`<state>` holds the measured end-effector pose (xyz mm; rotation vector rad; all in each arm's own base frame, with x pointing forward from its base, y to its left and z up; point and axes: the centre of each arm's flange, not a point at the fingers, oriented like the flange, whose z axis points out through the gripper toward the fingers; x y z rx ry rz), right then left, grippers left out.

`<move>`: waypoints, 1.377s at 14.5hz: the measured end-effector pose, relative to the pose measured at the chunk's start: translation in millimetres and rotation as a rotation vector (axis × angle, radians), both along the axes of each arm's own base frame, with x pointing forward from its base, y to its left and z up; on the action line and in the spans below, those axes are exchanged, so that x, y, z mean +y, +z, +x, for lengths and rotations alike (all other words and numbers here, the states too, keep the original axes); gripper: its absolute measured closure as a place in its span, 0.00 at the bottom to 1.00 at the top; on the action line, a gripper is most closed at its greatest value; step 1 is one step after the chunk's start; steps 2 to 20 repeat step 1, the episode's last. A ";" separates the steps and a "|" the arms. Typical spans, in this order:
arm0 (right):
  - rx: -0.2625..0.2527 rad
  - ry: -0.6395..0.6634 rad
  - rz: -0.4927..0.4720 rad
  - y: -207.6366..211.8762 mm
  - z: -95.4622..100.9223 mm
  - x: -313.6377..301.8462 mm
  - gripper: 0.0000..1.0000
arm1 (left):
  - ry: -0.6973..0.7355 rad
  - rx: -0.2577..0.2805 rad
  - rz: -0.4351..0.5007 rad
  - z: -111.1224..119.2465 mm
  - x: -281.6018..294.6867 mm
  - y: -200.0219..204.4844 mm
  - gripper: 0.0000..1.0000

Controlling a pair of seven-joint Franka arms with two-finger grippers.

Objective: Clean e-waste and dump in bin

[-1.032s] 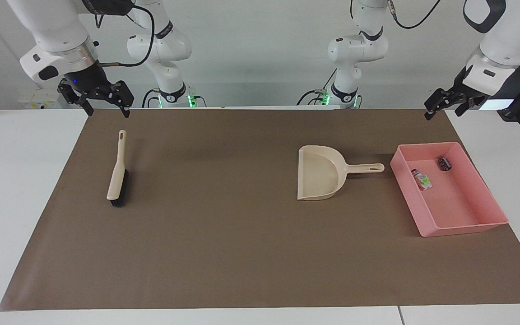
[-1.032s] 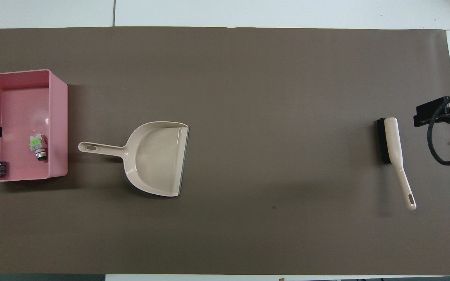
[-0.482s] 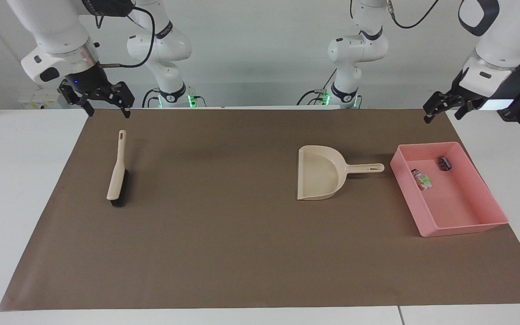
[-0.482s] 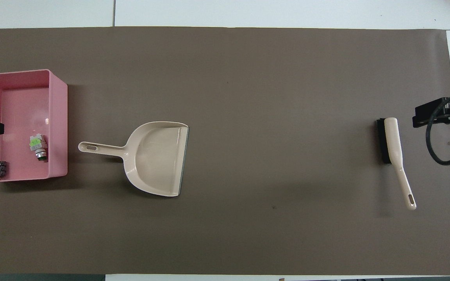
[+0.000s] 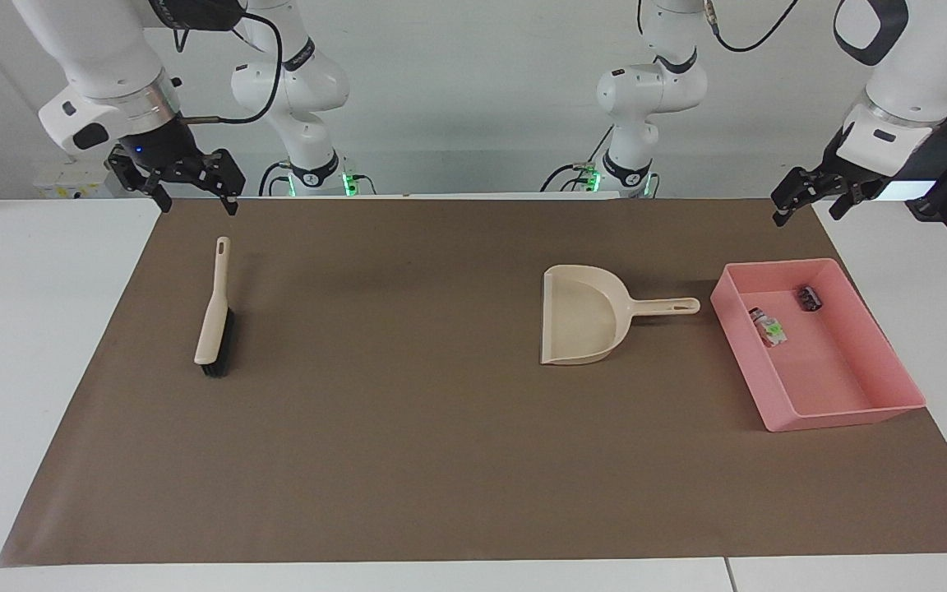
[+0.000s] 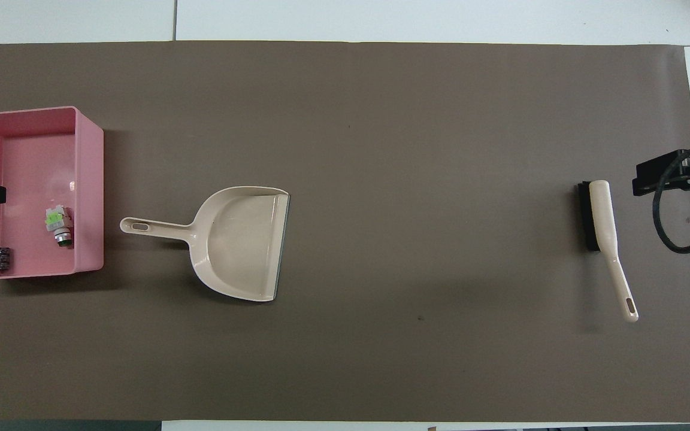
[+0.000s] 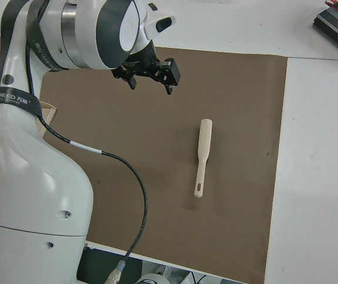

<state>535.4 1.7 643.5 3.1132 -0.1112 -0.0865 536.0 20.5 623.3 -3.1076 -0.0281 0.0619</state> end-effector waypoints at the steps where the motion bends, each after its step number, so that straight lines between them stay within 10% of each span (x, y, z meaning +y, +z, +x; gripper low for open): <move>1: 0.000 0.000 0.000 0.0 0.0 0.0 0.00 | 0.000 0.000 0.000 0.0 0.0 0.0 0.02; 20: 0.000 0.000 0.000 0.0 0.0 0.0 0.00 | 0.000 0.000 0.000 0.0 0.0 0.0 0.02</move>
